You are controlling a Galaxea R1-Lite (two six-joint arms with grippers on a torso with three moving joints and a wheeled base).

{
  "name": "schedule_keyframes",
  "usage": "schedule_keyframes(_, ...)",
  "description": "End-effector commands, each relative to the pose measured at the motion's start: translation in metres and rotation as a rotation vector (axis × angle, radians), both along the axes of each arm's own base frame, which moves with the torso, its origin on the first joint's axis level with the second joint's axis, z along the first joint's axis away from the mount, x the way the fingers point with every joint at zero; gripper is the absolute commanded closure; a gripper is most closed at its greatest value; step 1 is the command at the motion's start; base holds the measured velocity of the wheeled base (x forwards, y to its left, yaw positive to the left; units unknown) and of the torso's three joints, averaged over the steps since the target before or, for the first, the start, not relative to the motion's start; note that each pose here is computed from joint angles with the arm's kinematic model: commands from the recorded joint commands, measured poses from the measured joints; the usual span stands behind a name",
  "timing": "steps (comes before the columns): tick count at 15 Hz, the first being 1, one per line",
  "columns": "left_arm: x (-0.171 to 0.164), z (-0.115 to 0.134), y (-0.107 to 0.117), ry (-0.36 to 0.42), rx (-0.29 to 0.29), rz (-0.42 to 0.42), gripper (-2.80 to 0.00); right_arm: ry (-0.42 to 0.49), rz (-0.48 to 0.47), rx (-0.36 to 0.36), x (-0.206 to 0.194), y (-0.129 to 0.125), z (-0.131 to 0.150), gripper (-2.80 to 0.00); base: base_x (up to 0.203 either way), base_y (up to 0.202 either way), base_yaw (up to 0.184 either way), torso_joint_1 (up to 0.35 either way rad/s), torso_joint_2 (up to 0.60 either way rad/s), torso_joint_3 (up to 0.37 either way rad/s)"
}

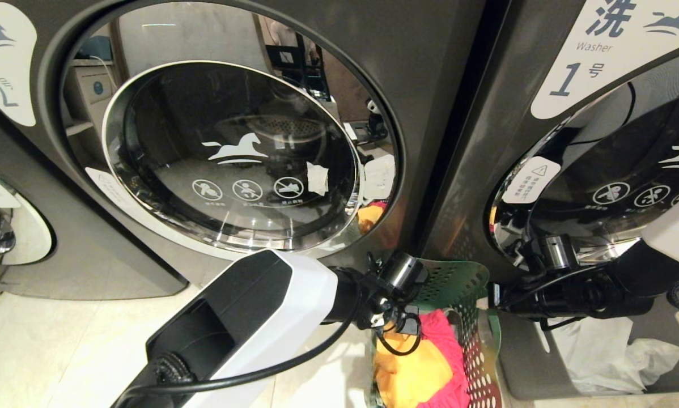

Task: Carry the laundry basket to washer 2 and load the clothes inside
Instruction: Pick up the clothes basket and put it beside the washing machine

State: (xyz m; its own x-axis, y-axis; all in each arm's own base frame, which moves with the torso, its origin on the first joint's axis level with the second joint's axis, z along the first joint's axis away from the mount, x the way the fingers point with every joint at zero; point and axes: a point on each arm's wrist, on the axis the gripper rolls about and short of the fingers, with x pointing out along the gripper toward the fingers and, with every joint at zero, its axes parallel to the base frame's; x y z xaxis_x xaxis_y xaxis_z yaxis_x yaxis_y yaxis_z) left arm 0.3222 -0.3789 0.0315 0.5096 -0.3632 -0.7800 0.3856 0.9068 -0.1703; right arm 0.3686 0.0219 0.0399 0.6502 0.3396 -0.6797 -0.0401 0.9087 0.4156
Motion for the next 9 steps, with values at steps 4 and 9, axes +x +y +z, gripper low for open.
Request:
schedule_keyframes(4,-0.016,0.018,0.026,0.089,0.184,0.189,-2.8,-0.005,0.03,-0.033,-0.008,-0.002,0.001,0.0,0.0,0.0,0.0,0.0,0.0,0.0)
schedule_keyframes(9,-0.027,0.052,0.044,0.144,0.169,0.268,-2.8,0.004,0.032,-0.11,-0.029,-0.031,-0.001,0.0,0.0,0.0,0.0,0.0,0.0,0.0)
